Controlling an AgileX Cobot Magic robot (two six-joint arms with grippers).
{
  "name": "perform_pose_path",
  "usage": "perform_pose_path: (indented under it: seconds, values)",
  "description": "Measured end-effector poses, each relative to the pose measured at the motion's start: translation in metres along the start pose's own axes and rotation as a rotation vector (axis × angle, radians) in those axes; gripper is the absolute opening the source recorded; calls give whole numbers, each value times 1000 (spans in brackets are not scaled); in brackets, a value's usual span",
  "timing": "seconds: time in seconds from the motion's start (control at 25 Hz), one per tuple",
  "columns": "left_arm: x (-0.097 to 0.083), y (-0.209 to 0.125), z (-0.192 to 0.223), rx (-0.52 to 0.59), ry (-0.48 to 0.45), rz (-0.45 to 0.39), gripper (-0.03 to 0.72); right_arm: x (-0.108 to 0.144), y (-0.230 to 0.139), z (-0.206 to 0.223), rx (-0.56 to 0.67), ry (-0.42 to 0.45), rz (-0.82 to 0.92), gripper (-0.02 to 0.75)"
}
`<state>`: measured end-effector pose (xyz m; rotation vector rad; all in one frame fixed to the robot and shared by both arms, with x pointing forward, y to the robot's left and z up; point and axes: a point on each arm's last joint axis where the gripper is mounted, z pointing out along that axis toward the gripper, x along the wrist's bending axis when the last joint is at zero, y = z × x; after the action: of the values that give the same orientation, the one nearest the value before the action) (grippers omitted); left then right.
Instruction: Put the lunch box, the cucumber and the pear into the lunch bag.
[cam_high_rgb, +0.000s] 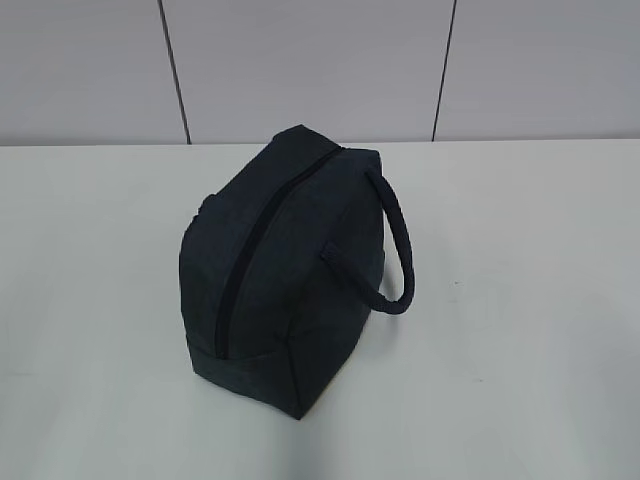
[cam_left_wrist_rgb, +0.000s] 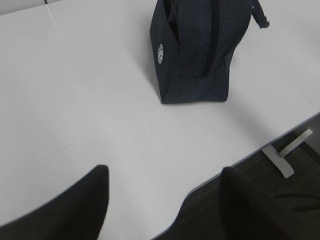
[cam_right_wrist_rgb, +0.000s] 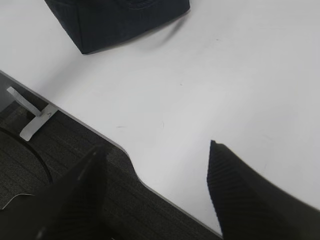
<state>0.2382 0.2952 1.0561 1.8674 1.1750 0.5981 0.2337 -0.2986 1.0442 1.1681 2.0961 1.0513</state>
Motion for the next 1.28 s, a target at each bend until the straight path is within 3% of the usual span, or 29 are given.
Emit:
perform_pose_path:
  seconds: [0.32, 1.04, 1.28]
  values:
    - [0, 0, 0, 0, 0, 70, 410, 0, 0, 0, 0, 0, 1, 496]
    - [0, 0, 0, 0, 5, 73, 347, 0, 0, 0, -3, -5, 8, 496]
    - [-2, -7, -11, -84, 128, 8, 326, 2, -3, -4, -35, -164, 109, 496]
